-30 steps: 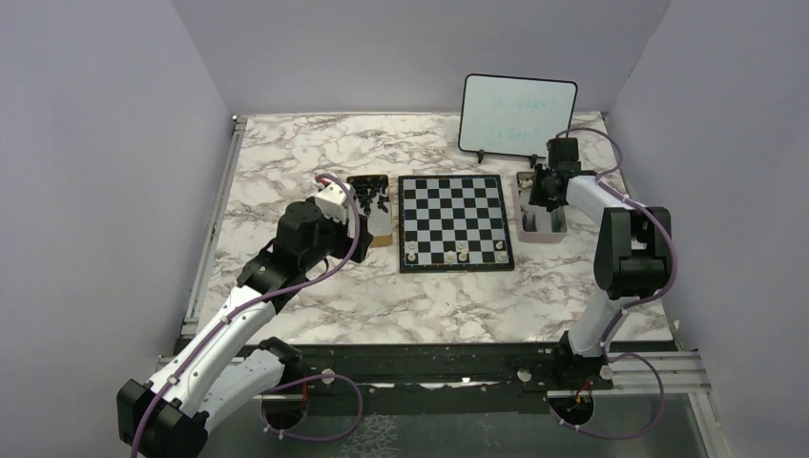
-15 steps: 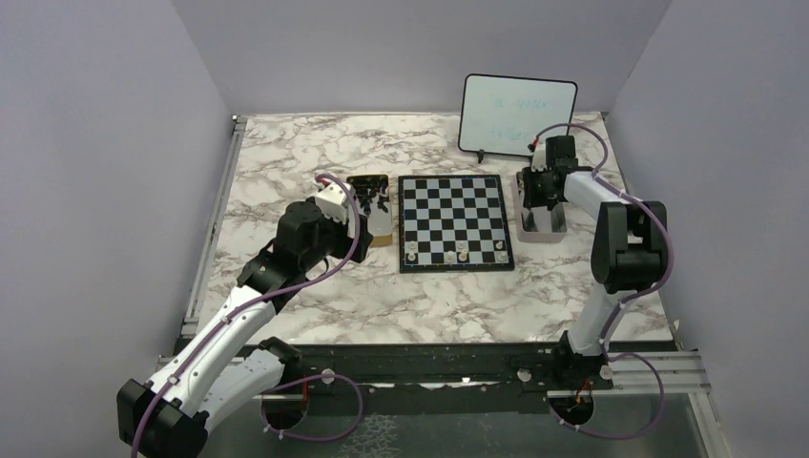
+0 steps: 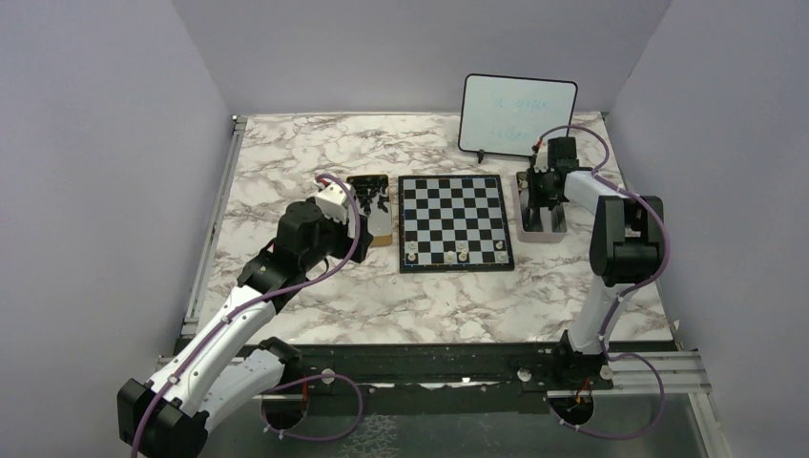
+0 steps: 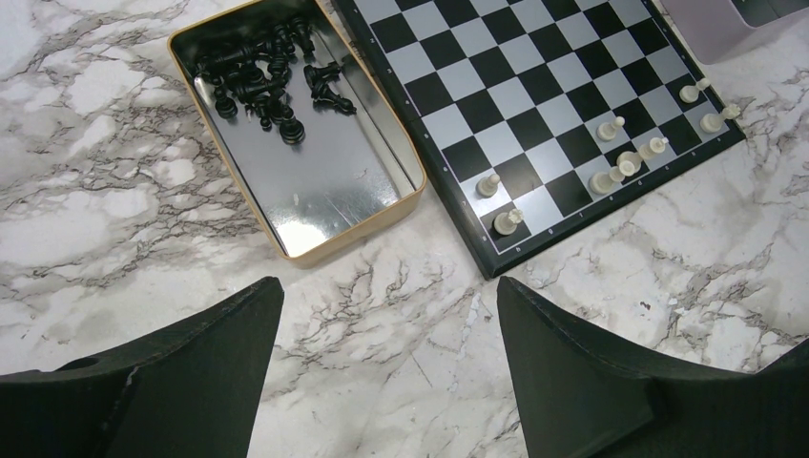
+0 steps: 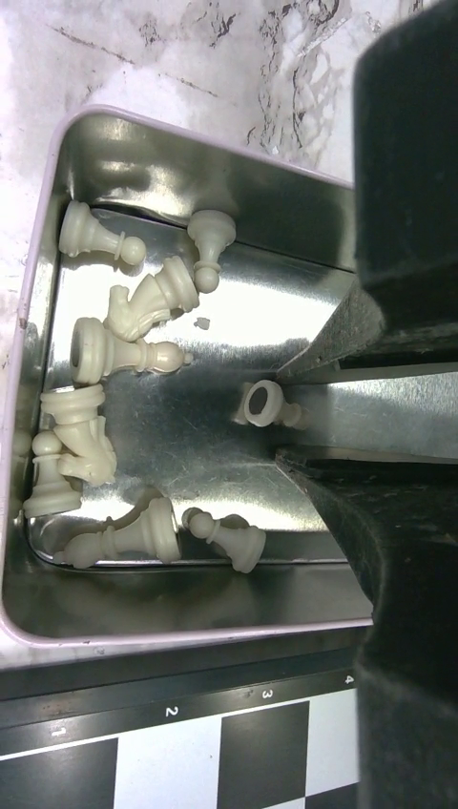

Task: Set up the chess pieces on the board
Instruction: Pick up the chess piece from the storage box.

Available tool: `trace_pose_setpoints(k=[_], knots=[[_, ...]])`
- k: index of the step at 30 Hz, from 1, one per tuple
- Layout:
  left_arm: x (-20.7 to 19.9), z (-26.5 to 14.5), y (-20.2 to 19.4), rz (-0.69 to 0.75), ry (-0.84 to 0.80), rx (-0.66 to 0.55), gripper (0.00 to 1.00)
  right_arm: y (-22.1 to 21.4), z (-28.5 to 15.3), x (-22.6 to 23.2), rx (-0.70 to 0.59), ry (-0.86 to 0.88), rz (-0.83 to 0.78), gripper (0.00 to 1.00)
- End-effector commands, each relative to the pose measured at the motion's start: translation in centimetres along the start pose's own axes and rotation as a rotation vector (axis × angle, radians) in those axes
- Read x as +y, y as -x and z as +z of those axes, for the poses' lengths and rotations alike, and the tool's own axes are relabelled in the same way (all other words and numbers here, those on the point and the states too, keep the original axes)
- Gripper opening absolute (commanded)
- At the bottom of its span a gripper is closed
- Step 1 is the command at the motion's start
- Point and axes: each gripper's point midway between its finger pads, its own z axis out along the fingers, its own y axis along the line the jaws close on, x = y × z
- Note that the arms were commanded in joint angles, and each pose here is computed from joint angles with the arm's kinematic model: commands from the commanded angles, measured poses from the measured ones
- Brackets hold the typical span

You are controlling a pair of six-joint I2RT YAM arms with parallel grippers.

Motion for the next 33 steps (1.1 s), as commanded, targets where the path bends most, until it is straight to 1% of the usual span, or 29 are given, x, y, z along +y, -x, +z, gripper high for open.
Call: trace_pose_setpoints(k=[1, 8, 15, 18, 21, 25, 27, 29, 30, 33], knots=[[-0.1, 0.1, 0.1, 0.012, -0.010, -0.013, 0.84, -0.9, 0.9, -1.1, 0.017, -0.058, 0.021, 0.33], [-0.2, 0.0, 0.1, 0.011, -0.014, -0.014, 0.84, -0.5, 0.9, -1.4, 0.009, -0.074, 0.026, 0.22], [-0.4, 0.2, 0.1, 0.004, -0.023, -0.012, 0.82, 0.3, -0.5, -1.0, 0.005, -0.055, 0.039, 0.06], [-0.5, 0.4, 0.1, -0.016, -0.026, -0.006, 0.82, 1.5, -2.1, -1.0, -0.014, -0.051, 0.048, 0.04], [-1.3, 0.3, 1.0, -0.034, -0.060, -0.019, 0.81, 3.1, -4.2, 0.2, -0.046, 0.014, 0.059, 0.04], [-3.2, -0.2, 3.5, -0.043, -0.157, -0.085, 0.78, 5.2, -7.9, 1.4, -0.130, 0.074, 0.067, 0.05], [-4.2, -0.3, 4.4, -0.012, -0.220, -0.114, 0.77, 6.1, -9.6, 2.4, -0.159, 0.120, 0.075, 0.05], [-5.7, -0.3, 4.8, 0.066, -0.319, -0.142, 0.75, 6.4, -11.0, 3.8, -0.163, 0.181, 0.071, 0.05], [-7.0, -0.6, 4.7, 0.123, -0.410, -0.163, 0.74, 6.6, -11.8, 4.3, -0.170, 0.206, 0.071, 0.05], [-8.9, -0.8, 5.0, 0.222, -0.536, -0.234, 0.74, 6.2, -13.4, 9.0, -0.176, 0.361, 0.009, 0.05]])
